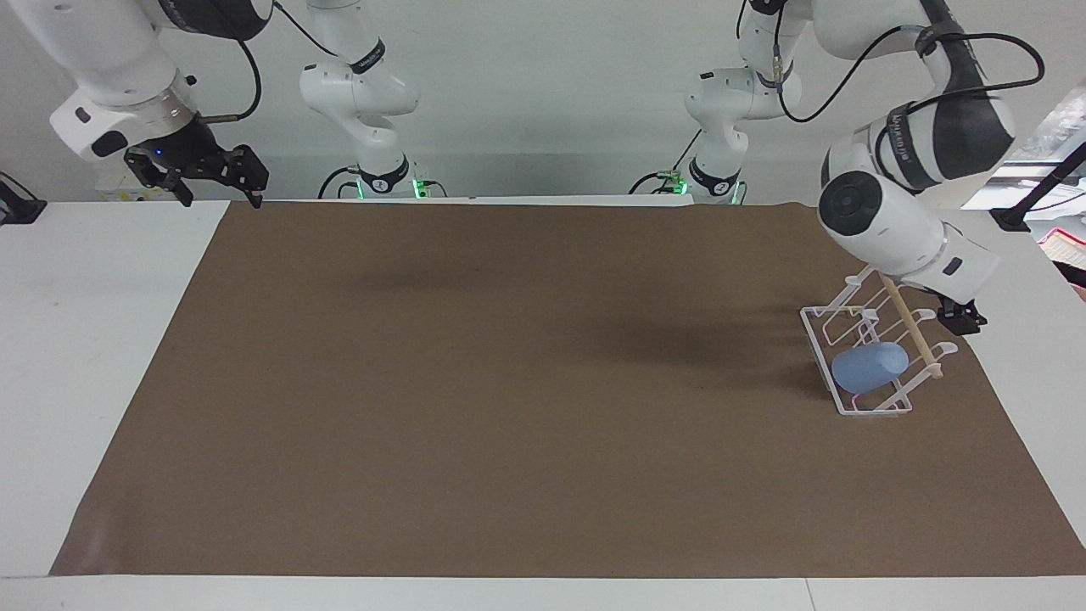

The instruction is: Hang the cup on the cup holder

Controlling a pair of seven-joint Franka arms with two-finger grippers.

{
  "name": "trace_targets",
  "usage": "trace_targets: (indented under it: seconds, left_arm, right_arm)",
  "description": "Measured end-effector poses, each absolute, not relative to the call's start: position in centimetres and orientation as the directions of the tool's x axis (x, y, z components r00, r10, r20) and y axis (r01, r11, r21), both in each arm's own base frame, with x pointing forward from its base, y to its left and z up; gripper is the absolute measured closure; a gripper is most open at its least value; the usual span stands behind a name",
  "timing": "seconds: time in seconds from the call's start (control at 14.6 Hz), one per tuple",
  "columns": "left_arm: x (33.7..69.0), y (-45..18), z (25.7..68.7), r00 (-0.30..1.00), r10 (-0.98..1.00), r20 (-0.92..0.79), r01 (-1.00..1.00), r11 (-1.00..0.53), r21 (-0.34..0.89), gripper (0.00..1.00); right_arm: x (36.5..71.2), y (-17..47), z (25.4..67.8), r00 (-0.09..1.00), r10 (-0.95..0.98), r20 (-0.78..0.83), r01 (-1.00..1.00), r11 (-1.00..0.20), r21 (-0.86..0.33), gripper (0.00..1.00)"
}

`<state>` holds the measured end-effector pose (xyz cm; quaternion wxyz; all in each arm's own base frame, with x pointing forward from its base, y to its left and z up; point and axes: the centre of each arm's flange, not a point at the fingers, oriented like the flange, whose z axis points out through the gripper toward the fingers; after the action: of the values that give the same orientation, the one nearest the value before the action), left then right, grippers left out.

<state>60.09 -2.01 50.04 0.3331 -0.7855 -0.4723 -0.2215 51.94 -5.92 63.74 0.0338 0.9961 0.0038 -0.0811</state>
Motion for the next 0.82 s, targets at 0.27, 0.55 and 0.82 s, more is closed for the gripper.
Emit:
trace_targets:
  seconds: [0.27, 0.55, 0.82]
  left_arm:
    - [57.9, -1.2, 48.6, 0.698, 0.656, 0.286, 0.714, -0.607, -0.35, 0.0]
    - [56.4, -3.4, 50.9, 0.868, 0.495, 0.036, 0.492, -0.851, -0.18, 0.0]
    - [55.2, -7.4, 52.5, 0.972, 0.23, -0.038, 0.225, -0.969, -0.106, 0.0]
  right_arm:
    - [51.9, -5.9, 63.8, 0.987, 0.002, -0.161, 0.013, -0.998, 0.067, 0.0]
    - [51.9, -5.9, 63.8, 0.987, 0.002, -0.161, 0.013, -0.998, 0.067, 0.0]
    - [51.9, -5.9, 63.8, 0.987, 0.002, -0.161, 0.013, -0.998, 0.067, 0.0]
